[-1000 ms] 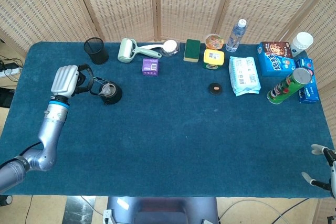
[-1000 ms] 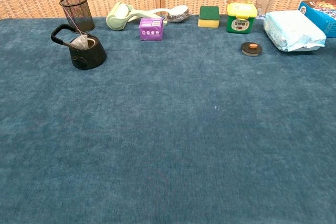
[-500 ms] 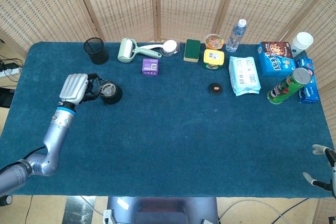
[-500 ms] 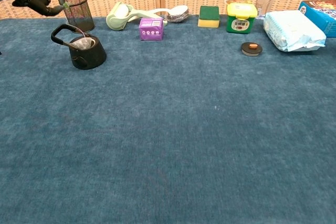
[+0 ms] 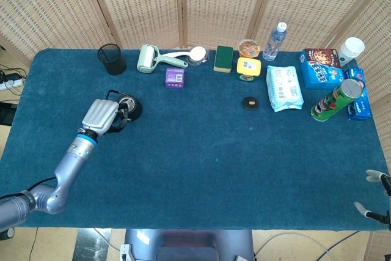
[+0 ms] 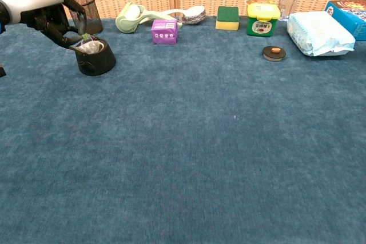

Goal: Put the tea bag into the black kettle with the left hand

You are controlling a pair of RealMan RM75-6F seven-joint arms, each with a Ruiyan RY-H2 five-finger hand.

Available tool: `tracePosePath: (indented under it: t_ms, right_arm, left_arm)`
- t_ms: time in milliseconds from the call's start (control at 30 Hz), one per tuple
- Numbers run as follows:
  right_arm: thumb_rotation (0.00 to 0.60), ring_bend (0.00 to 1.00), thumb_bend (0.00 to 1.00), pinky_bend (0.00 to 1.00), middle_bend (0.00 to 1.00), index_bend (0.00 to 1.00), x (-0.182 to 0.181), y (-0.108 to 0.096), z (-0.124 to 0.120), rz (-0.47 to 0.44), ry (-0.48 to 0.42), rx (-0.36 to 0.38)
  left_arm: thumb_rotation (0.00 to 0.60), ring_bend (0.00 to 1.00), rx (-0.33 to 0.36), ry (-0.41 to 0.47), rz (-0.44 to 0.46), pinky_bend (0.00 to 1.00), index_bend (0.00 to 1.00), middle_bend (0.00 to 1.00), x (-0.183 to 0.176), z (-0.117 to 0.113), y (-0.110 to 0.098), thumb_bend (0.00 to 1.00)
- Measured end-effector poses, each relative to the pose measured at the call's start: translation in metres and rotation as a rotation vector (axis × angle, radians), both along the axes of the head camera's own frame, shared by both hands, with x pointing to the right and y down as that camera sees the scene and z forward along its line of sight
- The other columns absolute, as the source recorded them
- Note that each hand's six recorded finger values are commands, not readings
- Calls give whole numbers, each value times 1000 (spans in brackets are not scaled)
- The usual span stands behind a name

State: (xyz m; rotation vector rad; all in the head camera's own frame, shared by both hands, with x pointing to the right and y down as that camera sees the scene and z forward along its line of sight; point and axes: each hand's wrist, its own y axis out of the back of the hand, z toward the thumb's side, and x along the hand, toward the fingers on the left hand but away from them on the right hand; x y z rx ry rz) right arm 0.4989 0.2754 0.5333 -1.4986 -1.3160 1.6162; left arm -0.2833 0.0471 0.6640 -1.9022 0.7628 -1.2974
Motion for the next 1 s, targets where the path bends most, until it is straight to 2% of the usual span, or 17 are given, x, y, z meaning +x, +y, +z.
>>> tracePosePath:
  t_ms: [167,267,433,500,667,767,900,1000]
  right_arm:
    - [600,306,99,427,371,262,0,0,0,0,-4,0]
    - [600,306,99,427,371,262,1,1,0,0,-5,-1]
    - [600,306,99,427,371,263,2,1,0,0,-6,0]
    - [600,306,99,427,371,263,3,1,0,1,-5,1]
    - [600,306,99,427,371,263,4,2,0,4,-11,1]
    - [600,306,99,426,371,263,5,2,1,8,-14,-6]
    - [600,307,99,426,372,262,6,2,2,11,-18,-8]
    - [600,307,98,426,374,263,7,3,4,16,-21,-18]
  left_arm:
    - [600,980,-50,-78,68,899,256,1000,5,3,11,487]
    - [600,980,-83,-110,93,899,209,1000,7,4,15,485]
    - [600,980,-103,-128,107,899,194,1000,10,1,17,491]
    - [600,980,-101,-135,116,899,183,1000,10,-3,15,544]
    - [600,980,-115,-174,141,899,182,1000,8,-14,8,862]
    - [600,980,-147,-192,154,899,182,1000,7,-15,6,977]
    - [600,981,-210,-230,158,899,153,1000,1,-15,3,1000]
    - [600,990,-257,-268,152,907,79,1000,-4,-15,0,1000]
